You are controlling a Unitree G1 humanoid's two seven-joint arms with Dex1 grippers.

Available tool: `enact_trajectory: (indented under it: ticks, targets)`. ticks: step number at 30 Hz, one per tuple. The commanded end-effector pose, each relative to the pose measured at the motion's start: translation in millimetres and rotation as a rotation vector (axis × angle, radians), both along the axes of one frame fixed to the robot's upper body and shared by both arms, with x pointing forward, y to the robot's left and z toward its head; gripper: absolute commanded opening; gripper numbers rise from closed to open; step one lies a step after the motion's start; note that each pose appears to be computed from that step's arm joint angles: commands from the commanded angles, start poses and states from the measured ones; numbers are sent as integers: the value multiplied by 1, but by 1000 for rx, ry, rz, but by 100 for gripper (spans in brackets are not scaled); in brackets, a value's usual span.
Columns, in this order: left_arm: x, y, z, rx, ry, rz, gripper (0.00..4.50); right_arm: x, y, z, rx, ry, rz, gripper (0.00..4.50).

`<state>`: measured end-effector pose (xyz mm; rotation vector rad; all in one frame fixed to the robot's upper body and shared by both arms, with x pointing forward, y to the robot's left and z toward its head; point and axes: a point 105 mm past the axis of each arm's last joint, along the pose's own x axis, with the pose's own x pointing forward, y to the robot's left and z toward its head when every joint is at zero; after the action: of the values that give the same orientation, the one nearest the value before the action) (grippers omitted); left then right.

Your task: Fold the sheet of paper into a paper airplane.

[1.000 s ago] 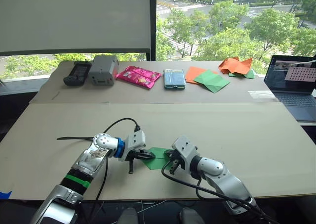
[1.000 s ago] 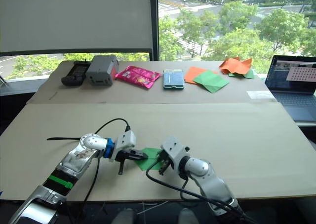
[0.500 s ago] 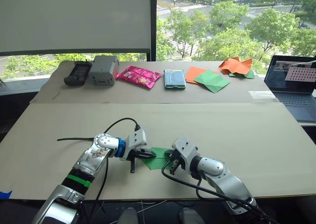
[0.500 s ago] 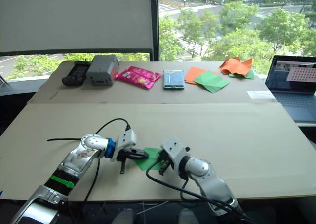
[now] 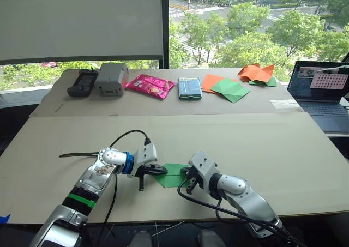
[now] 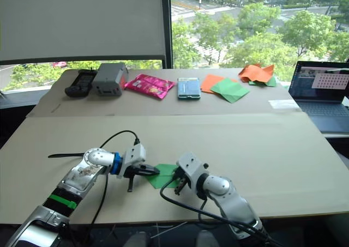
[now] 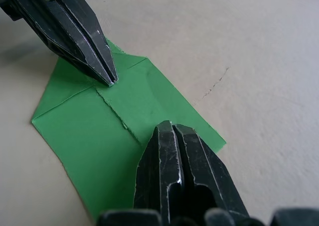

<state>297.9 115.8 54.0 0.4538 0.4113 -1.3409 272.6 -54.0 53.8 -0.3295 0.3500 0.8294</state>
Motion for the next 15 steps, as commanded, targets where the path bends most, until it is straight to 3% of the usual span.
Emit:
enact_trajectory:
  ticks: [1, 15]
  targets:
    - [-10, 29, -29, 102, 99, 79, 0, -6, -9, -24, -50, 104, -27, 4]
    - [-26, 51, -30, 113, 129, 138, 0, -3, -8, -24, -54, 102, -21, 4]
